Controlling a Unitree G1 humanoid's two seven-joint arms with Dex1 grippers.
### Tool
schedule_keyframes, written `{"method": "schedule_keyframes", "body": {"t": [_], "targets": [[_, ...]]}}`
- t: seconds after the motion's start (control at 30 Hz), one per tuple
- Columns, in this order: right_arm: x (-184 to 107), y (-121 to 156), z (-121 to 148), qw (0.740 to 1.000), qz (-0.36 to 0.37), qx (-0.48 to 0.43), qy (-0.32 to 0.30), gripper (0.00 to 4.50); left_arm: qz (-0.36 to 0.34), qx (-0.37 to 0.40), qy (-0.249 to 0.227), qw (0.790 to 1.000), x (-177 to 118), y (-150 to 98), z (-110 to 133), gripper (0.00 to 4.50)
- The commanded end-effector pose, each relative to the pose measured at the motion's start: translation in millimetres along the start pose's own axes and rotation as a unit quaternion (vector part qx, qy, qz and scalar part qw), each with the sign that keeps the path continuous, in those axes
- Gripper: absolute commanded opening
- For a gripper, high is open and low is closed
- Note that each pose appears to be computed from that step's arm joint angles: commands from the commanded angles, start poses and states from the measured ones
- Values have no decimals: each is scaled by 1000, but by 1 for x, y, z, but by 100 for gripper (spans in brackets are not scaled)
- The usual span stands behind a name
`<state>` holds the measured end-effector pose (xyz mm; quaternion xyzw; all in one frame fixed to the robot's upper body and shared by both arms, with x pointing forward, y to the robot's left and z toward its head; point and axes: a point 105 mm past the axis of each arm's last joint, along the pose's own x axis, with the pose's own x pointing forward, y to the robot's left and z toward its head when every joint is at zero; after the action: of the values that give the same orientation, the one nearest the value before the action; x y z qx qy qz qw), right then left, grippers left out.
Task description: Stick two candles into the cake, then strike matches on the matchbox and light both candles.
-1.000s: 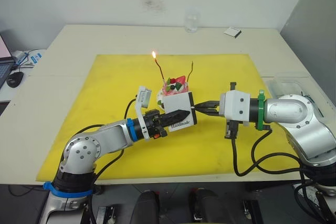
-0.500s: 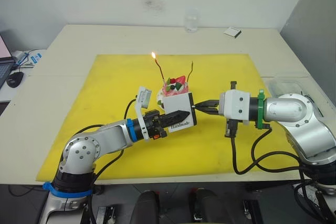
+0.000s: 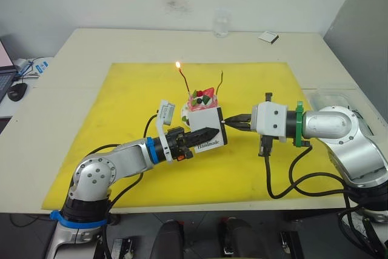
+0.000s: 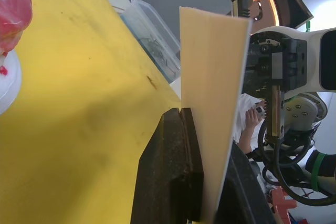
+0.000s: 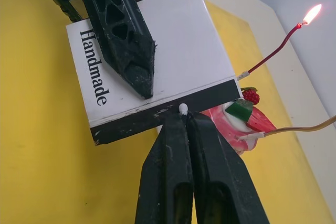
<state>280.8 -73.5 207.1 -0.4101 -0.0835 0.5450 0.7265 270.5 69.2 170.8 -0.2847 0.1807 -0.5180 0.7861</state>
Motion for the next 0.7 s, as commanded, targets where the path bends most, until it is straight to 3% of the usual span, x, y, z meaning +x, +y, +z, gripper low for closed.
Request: {"method": "schedule_keyframes", "body": {"t": [0.03, 0.17, 0.27, 0.37, 0.47, 0.7], "targets": [[0, 16, -1, 999, 33, -17, 11, 3, -49, 31, -16, 998, 4, -22, 14, 0], [-28, 59, -14, 989, 136, 20, 58, 3, -82, 44, -61, 994, -4, -38, 62, 0], [-46, 61, -14, 987, 137, 33, 72, 3, -54, 35, -46, 997, -16, -27, 58, 0], [-48, 42, -16, 992, 92, 36, 74, 3, -42, 23, -23, 999, -19, -23, 38, 0], [-43, 5, -19, 997, 8, 39, 63, 3, -33, 10, 0, 999, -23, -21, 16, 0], [-22, -62, -11, 989, -142, 48, 11, 3, -17, 10, 46, 999, -32, -15, -13, 0]]}}
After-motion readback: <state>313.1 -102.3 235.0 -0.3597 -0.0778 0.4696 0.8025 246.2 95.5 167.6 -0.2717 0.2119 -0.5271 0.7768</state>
